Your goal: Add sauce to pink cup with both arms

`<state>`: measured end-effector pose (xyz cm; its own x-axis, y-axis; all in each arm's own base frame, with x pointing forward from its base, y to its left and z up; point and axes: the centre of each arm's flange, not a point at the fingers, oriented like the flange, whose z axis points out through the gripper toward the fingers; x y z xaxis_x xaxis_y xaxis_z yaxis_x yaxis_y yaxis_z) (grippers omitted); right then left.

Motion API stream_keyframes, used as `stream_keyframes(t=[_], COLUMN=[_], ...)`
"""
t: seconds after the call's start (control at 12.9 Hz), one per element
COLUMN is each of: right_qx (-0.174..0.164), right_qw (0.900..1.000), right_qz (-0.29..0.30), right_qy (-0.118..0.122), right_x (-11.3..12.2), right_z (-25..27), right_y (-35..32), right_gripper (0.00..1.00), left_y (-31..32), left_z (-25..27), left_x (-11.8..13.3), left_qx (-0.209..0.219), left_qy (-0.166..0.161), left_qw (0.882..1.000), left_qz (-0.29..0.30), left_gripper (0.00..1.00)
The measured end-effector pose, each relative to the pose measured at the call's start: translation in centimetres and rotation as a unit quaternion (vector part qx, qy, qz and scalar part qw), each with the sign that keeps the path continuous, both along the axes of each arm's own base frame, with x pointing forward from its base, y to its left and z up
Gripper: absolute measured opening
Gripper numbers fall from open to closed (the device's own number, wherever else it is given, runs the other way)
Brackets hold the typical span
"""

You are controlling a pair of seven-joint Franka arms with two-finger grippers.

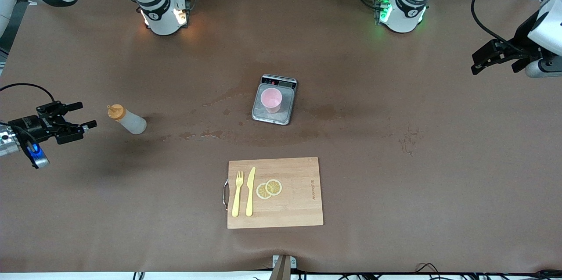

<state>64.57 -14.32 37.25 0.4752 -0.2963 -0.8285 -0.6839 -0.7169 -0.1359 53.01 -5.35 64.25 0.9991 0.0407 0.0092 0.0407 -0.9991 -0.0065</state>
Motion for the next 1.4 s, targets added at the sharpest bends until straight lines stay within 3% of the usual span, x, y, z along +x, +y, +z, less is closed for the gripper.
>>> stream_keyframes(t=[0.31,0.54,0.78,1.09,1.4], right_qx=[-0.054,-0.108,-0.119,-0.163,-0.194], right_qw=[0.996,0.977,0.966,0.946,0.915], right_qz=[0.06,0.138,0.167,0.188,0.212], right_qy=[-0.041,-0.123,-0.158,-0.209,-0.285], right_x=[0.4,0.4,0.0,0.0,-3.6], right_z=[4.7,9.5,12.7,13.9,14.7], right_y=[4.5,7.4,9.4,12.9,16.0], right_gripper=[1.0,1.0,1.0,1.0,1.0], left_y=[0.1,0.4,0.4,0.5,0.5], left_z=[0.0,0.0,0.0,0.0,0.0], left_x=[0.0,0.0,0.0,0.0,0.1], left_qx=[0.0,0.0,0.0,0.0,0.0], left_qy=[0.0,0.0,0.0,0.0,0.0], left_qw=[1.0,1.0,1.0,1.0,1.0], left_qz=[0.001,0.003,0.004,0.004,0.005], left_gripper=[1.0,1.0,1.0,1.0,1.0])
